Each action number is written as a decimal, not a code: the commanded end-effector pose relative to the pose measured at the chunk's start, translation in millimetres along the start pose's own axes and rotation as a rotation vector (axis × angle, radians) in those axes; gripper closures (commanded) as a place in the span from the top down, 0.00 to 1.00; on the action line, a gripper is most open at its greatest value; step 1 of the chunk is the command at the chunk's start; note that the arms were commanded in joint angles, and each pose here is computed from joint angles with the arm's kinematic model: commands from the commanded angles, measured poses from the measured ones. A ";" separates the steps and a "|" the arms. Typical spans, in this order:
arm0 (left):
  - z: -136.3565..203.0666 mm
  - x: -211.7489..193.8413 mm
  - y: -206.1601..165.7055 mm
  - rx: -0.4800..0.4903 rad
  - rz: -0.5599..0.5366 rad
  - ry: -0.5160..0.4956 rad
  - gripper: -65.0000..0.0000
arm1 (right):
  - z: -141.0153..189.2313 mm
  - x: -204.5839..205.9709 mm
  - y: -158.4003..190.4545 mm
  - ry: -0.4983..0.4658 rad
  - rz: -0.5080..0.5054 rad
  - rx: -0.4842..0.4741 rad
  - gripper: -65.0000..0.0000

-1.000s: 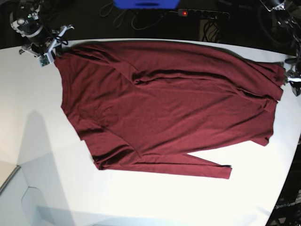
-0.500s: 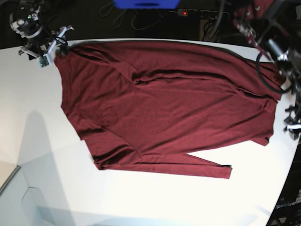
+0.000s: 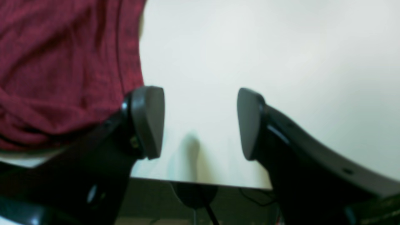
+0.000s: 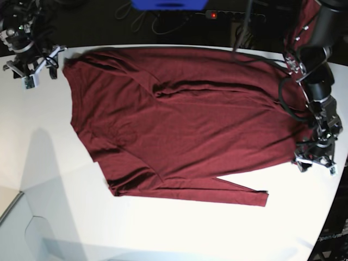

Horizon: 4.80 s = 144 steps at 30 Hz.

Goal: Layout the t-shirt on the table in an organized manner, then fold the t-shirt properly
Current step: 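Release the left gripper and move it along the shirt side toward the hem, then release the right gripper and move it down the shirt side toward the sleeve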

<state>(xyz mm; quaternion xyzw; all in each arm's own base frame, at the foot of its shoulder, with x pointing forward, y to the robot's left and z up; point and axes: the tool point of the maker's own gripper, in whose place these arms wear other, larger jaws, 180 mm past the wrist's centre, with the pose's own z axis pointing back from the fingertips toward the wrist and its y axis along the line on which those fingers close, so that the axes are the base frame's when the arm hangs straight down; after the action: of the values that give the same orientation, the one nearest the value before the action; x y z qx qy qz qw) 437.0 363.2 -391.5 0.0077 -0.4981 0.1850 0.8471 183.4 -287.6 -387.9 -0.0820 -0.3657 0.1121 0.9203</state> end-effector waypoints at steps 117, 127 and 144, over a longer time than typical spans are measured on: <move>6.8 4.3 26.9 0.110 0.319 -0.117 0.00 | -173.9 150.4 47.8 -0.113 -0.115 0.336 0.56; 5.9 2.4 22.9 0.103 0.319 -0.114 0.00 | -166.0 100.5 6.2 -0.061 -0.226 0.242 0.56; 7.3 -5.5 24.6 0.108 0.314 -0.100 0.00 | -174.8 187.5 61.3 -0.182 -0.160 0.358 0.57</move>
<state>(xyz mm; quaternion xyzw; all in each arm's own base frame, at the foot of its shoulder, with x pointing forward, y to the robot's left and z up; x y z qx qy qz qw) 410.7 372.1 -417.4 -0.0195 -0.4988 0.3459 0.7945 418.1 -186.4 -418.3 0.1263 -0.4141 0.1036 0.8955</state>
